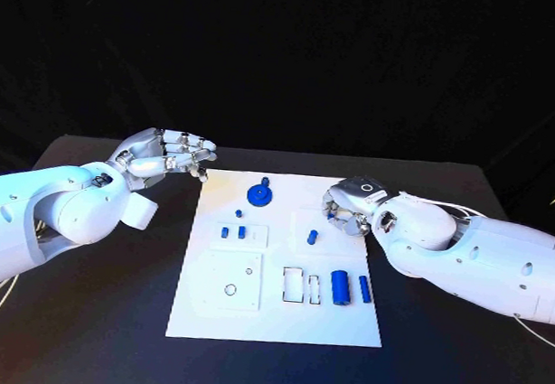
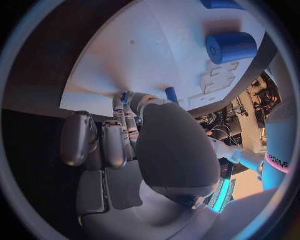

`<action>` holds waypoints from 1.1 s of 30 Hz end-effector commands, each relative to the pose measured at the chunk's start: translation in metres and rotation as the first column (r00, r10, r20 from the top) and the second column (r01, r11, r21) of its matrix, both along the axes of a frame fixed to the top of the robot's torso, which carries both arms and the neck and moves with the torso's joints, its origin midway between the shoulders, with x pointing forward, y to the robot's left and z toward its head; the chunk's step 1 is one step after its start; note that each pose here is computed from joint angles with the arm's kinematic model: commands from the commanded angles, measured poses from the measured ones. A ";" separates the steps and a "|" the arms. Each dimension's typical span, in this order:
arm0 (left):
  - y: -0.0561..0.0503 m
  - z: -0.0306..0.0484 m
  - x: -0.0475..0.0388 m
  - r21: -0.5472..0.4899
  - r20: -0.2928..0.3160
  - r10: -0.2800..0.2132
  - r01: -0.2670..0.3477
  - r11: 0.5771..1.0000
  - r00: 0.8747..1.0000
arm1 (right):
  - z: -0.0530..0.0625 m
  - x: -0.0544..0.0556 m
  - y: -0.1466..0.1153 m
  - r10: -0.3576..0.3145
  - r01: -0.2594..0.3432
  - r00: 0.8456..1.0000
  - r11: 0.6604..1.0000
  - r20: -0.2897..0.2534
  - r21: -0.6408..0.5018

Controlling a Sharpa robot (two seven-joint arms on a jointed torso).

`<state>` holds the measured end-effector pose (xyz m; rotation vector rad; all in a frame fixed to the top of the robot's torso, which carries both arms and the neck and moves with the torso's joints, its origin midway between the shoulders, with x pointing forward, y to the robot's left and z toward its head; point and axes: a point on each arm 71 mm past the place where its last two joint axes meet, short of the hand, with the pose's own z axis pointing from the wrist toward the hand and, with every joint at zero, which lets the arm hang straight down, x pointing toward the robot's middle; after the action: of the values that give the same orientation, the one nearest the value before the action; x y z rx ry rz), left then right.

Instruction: Assemble the parts on the task board

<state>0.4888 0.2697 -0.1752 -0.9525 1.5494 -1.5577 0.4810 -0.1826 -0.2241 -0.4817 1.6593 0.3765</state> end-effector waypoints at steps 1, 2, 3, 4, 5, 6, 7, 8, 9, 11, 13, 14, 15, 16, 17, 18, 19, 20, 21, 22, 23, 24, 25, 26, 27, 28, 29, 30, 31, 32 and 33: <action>-0.001 0.0005 -0.0005 -0.011 -0.005 -0.009 0.009 1.000 1.000 | -0.003 -0.001 0.001 0.006 -0.006 1.000 1.000 -0.010 -0.028; -0.001 0.0005 -0.0005 -0.011 -0.005 -0.009 0.009 1.000 1.000 | -0.003 -0.002 0.001 0.006 -0.006 1.000 1.000 -0.009 -0.030; -0.001 0.0005 -0.0005 -0.011 -0.006 -0.009 0.009 1.000 1.000 | -0.003 -0.002 0.001 0.006 -0.006 1.000 0.999 -0.007 -0.032; -0.001 0.0004 -0.0004 -0.010 -0.006 -0.009 0.009 1.000 1.000 | -0.003 -0.002 0.001 0.005 -0.005 1.000 0.999 -0.004 -0.033; -0.001 0.0003 -0.0004 -0.010 -0.007 -0.009 0.009 1.000 1.000 | -0.002 -0.002 0.001 0.004 -0.003 1.000 0.999 0.004 -0.033; -0.001 0.0003 -0.0003 -0.009 -0.007 -0.009 0.009 1.000 1.000 | -0.002 -0.002 0.001 0.003 -0.002 1.000 0.999 0.010 -0.032; -0.001 0.0002 -0.0002 -0.009 -0.007 -0.008 0.008 1.000 1.000 | -0.002 -0.002 0.001 0.002 -0.002 1.000 1.000 0.014 -0.031; -0.001 0.0002 -0.0001 -0.009 -0.007 -0.008 0.008 1.000 1.000 | -0.001 -0.002 0.001 0.001 0.000 1.000 1.000 0.020 -0.028; 0.000 0.0001 0.0000 -0.009 -0.007 -0.008 0.007 1.000 1.000 | -0.001 -0.003 0.001 0.000 0.000 1.000 1.000 0.026 -0.024; 0.000 0.0001 0.0002 -0.008 -0.007 -0.007 0.007 1.000 1.000 | 0.001 -0.003 0.002 0.000 0.001 0.999 1.000 0.037 -0.015; 0.000 0.0000 0.0004 -0.008 -0.007 -0.006 0.006 1.000 1.000 | 0.002 -0.004 0.002 0.002 -0.001 0.999 1.000 0.050 -0.003; 0.000 0.0000 0.0005 -0.008 -0.007 -0.006 0.005 1.000 1.000 | 0.002 -0.004 0.002 0.003 -0.003 0.999 1.000 0.054 0.003; 0.000 0.0000 0.0006 -0.008 -0.007 -0.005 0.005 1.000 1.000 | 0.003 -0.005 0.002 0.004 -0.004 0.998 1.000 0.059 0.010; 0.000 -0.0001 0.0007 -0.007 -0.007 -0.005 0.005 1.000 1.000 | 0.004 -0.005 0.002 0.005 -0.006 0.998 1.000 0.064 0.017; 0.001 -0.0001 0.0008 -0.007 -0.007 -0.004 0.004 1.000 1.000 | 0.005 -0.006 0.002 0.006 -0.007 0.998 1.000 0.069 0.025; 0.001 -0.0002 0.0009 -0.007 -0.007 -0.004 0.004 1.000 1.000 | 0.006 -0.007 0.002 0.007 -0.009 0.997 0.999 0.073 0.035; 0.001 -0.0002 0.0010 -0.007 -0.007 -0.003 0.003 1.000 1.000 | 0.008 -0.007 0.002 0.008 -0.011 0.997 0.999 0.077 0.045; 0.001 -0.0003 0.0011 -0.007 -0.007 -0.003 0.003 1.000 1.000 | 0.008 -0.008 0.001 0.009 -0.013 0.997 0.999 0.080 0.051; 0.001 -0.0003 0.0013 -0.007 -0.007 -0.003 0.003 1.000 1.000 | 0.010 -0.009 0.001 0.010 -0.015 0.996 0.998 0.084 0.062; 0.001 -0.0003 0.0014 -0.007 -0.007 -0.002 0.002 1.000 1.000 | 0.013 -0.010 0.001 0.011 -0.018 0.996 0.997 0.089 0.073; 0.001 -0.0004 0.0015 -0.007 -0.007 -0.002 0.002 1.000 1.000 | 0.015 -0.011 0.001 0.013 -0.020 0.996 0.996 0.093 0.084; 0.001 -0.0004 0.0016 -0.007 -0.007 -0.002 0.002 1.000 1.000 | 0.018 -0.011 0.001 0.013 -0.023 0.995 0.995 0.097 0.095; 0.001 -0.0005 0.0017 -0.007 -0.007 -0.002 0.002 1.000 1.000 | 0.020 -0.012 0.000 0.014 -0.025 0.995 0.994 0.100 0.106; 0.001 -0.0005 0.0017 -0.007 -0.007 -0.002 0.002 1.000 1.000 | 0.023 -0.013 0.000 0.015 -0.027 0.995 0.993 0.102 0.114; 0.001 -0.0005 0.0018 -0.007 -0.008 -0.003 0.003 1.000 1.000 | 0.026 -0.015 0.000 0.017 -0.030 0.994 0.992 0.105 0.123; 0.000 -0.0006 0.0018 -0.007 -0.008 -0.003 0.003 1.000 1.000 | 0.029 -0.016 0.000 0.019 -0.034 0.994 0.990 0.107 0.133; 0.000 -0.0006 0.0019 -0.007 -0.008 -0.004 0.004 1.000 1.000 | 0.031 -0.018 0.000 0.022 -0.037 0.994 0.989 0.107 0.142; 0.000 -0.0006 0.0019 -0.007 -0.008 -0.004 0.004 1.000 1.000 | 0.033 -0.019 0.000 0.024 -0.040 0.994 0.988 0.108 0.148; 0.000 -0.0007 0.0019 -0.007 -0.009 -0.005 0.005 1.000 1.000 | 0.036 -0.023 0.001 0.032 -0.050 0.994 0.985 0.107 0.166; 0.000 -0.0007 0.0019 -0.007 -0.009 -0.005 0.005 1.000 1.000 | 0.037 -0.023 0.002 0.033 -0.051 0.994 0.984 0.107 0.168; 0.000 -0.0007 0.0020 -0.007 -0.009 -0.005 0.005 1.000 1.000 | 0.040 -0.027 0.005 0.045 -0.064 0.993 0.981 0.106 0.185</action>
<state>0.4909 0.2719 -0.1766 -0.9613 1.5533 -1.5450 0.4581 -0.1824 -0.1884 -0.4212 1.5231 0.4783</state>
